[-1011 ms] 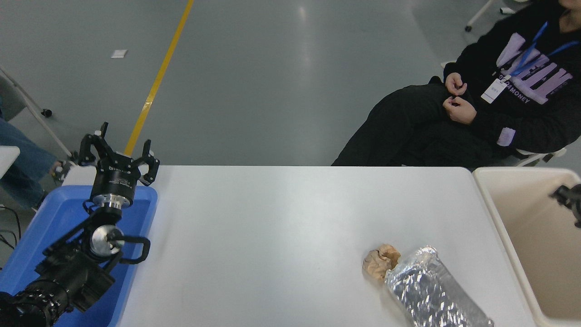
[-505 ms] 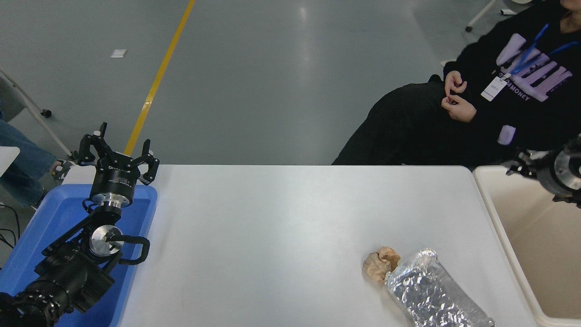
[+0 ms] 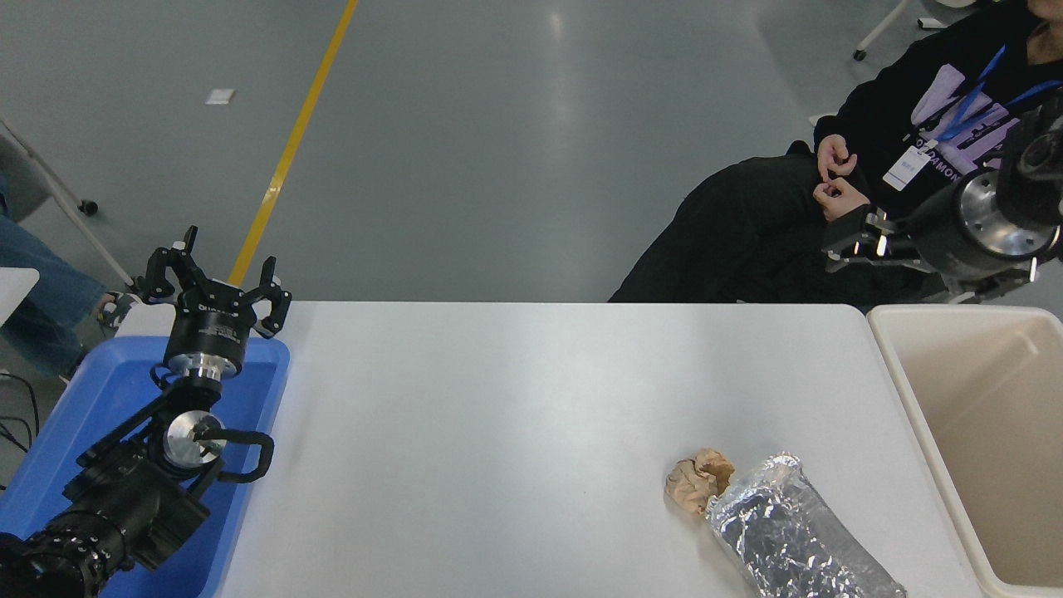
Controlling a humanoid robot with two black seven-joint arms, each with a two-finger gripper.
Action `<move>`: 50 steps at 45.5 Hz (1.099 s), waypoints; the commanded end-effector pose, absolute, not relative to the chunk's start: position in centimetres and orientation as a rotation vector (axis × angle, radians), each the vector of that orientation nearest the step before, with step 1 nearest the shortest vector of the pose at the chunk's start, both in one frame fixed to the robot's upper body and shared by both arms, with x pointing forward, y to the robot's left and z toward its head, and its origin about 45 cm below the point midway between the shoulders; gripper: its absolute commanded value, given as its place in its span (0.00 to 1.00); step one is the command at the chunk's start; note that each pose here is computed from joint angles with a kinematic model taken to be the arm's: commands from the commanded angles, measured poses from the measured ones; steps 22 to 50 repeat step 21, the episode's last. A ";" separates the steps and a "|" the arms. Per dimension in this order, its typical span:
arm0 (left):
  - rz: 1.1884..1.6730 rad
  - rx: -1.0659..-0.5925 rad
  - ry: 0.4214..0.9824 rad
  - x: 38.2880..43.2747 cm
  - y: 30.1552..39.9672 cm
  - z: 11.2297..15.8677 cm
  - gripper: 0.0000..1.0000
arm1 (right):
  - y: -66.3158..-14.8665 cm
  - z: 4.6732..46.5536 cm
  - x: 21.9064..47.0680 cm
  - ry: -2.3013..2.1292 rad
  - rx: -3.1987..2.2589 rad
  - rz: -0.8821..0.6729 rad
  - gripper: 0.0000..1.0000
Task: Pick up paper cup place in dustbin
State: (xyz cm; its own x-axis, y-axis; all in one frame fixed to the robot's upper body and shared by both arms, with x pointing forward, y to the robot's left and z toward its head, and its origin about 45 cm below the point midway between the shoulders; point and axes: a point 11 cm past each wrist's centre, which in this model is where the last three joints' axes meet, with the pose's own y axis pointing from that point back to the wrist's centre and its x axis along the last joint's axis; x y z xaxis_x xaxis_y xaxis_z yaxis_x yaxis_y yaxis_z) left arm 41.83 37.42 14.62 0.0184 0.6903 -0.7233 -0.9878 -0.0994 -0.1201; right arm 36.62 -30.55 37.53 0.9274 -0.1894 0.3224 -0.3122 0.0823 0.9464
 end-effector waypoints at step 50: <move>1.520 -0.757 0.515 41.83 37.43 14.61 0.99 | -29.4 38.8 35.7 -0.238 1.399 0.091 1.00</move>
